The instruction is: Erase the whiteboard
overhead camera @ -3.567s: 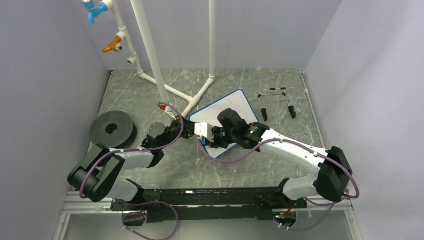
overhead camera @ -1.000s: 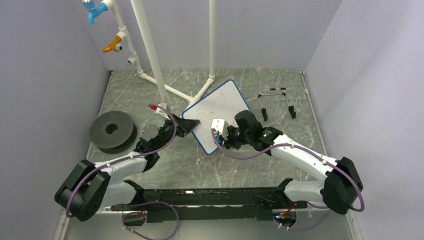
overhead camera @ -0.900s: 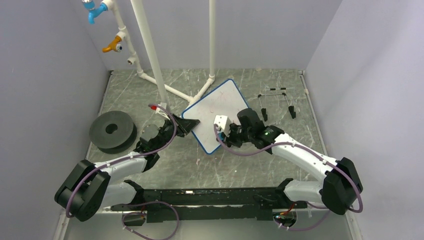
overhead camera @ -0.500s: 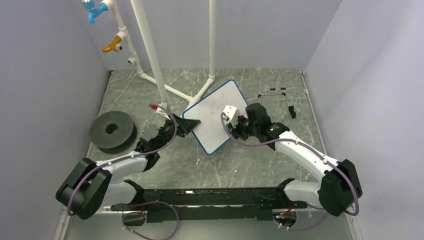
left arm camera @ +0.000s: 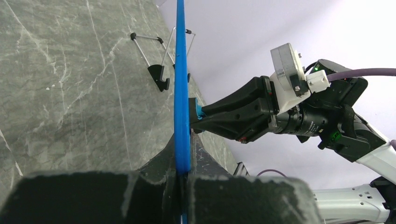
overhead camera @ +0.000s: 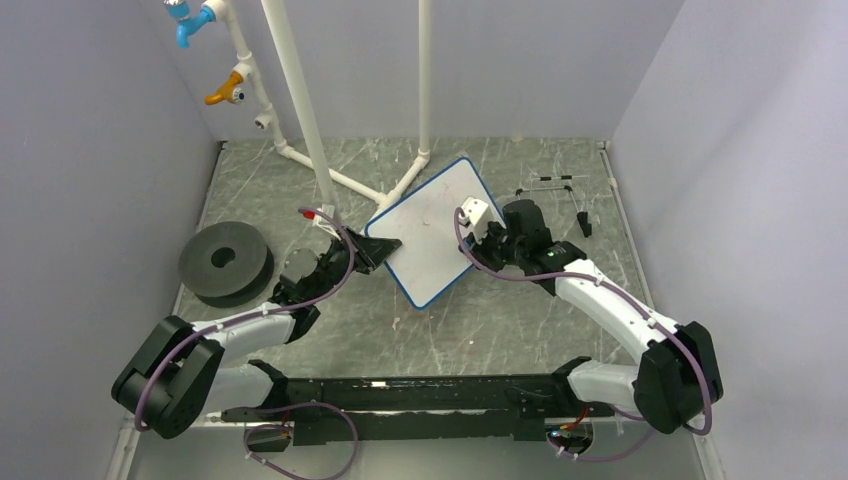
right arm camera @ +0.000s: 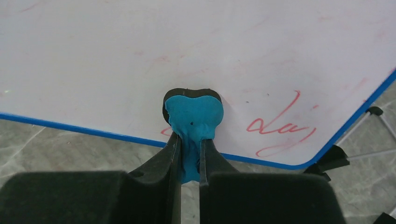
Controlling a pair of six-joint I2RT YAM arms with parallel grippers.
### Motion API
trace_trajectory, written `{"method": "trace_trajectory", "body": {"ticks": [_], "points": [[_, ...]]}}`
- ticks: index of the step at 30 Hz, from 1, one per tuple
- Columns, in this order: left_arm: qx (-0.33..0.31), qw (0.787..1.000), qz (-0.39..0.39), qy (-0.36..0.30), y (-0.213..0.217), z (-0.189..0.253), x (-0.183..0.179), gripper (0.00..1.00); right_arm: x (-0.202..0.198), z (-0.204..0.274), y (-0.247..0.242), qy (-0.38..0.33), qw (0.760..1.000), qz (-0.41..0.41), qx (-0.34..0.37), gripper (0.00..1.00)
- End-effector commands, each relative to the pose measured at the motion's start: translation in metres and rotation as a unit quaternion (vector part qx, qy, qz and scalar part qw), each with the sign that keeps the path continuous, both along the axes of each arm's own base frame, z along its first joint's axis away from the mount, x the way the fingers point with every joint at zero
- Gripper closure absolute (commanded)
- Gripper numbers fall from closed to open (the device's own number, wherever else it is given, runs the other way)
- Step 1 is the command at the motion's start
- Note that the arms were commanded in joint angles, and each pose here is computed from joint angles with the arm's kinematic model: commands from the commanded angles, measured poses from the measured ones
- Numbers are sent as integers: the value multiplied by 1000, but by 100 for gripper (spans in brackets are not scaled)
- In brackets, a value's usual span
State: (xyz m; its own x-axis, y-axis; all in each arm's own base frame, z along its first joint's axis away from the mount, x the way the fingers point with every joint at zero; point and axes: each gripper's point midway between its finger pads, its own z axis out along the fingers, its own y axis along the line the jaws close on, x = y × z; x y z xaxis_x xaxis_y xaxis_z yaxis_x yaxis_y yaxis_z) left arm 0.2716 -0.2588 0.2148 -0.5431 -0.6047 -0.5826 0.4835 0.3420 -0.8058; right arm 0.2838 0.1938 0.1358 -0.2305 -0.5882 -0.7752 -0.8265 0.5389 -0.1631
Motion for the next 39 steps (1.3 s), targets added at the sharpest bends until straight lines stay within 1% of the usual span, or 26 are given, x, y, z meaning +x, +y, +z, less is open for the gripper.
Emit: {"method": "trace_trajectory", "body": {"ticks": [1,2,4,7,9,11,12,14,16,17,19,21,24,27,29,31,34,36,37,39], "points": [[-107,986,-53,-113,-5,87,-24,100,20,14,-9,-34,998,-47,1,100],[-107,987,-53,-112,-6,86,-25,100,13,13,-3,-24,999,-23,6,100],[-106,987,-52,-112,-5,86,-24,100,-12,9,17,-1,999,51,19,100],[-107,987,-52,-113,-5,86,-24,100,-58,4,46,26,984,172,24,100],[-107,986,-52,-113,-5,86,-25,100,-70,3,54,40,977,207,27,100],[-106,986,-51,-115,-5,86,-25,100,-66,6,55,35,979,200,29,100],[-105,986,-51,-116,-5,87,-25,100,-58,8,53,26,983,179,26,100],[-105,986,-52,-116,-5,87,-25,100,-25,16,38,0,995,97,27,100],[-107,986,-57,-116,-6,87,-26,100,3,21,16,-14,999,9,32,100],[-108,985,-59,-118,-6,87,-26,100,14,22,5,-23,999,-22,29,100],[-109,985,-61,-117,-7,87,-27,100,21,20,-6,-29,998,-47,22,100],[-109,985,-61,-116,-7,85,-27,100,15,15,-6,-21,999,-31,17,100],[-109,985,-61,-117,-7,86,-27,100,-17,9,15,10,997,68,29,100],[-110,985,-59,-119,-6,88,-27,100,-56,4,38,27,984,173,28,100],[-108,985,-57,-119,-5,88,-27,100,-64,6,44,37,979,197,33,100],[-105,986,-53,-120,-4,87,-27,100,-54,8,41,30,984,173,32,100],[-101,986,-51,-121,-3,87,-27,100,-16,13,19,7,997,70,29,100],[-99,986,-50,-121,-3,87,-27,100,2,12,-1,-8,1000,16,15,100],[-97,987,-49,-121,-3,87,-27,100,5,10,-7,-10,1000,4,10,100],[-97,987,-49,-121,-3,88,-27,100,2,7,-9,-7,1000,10,7,100]]}}
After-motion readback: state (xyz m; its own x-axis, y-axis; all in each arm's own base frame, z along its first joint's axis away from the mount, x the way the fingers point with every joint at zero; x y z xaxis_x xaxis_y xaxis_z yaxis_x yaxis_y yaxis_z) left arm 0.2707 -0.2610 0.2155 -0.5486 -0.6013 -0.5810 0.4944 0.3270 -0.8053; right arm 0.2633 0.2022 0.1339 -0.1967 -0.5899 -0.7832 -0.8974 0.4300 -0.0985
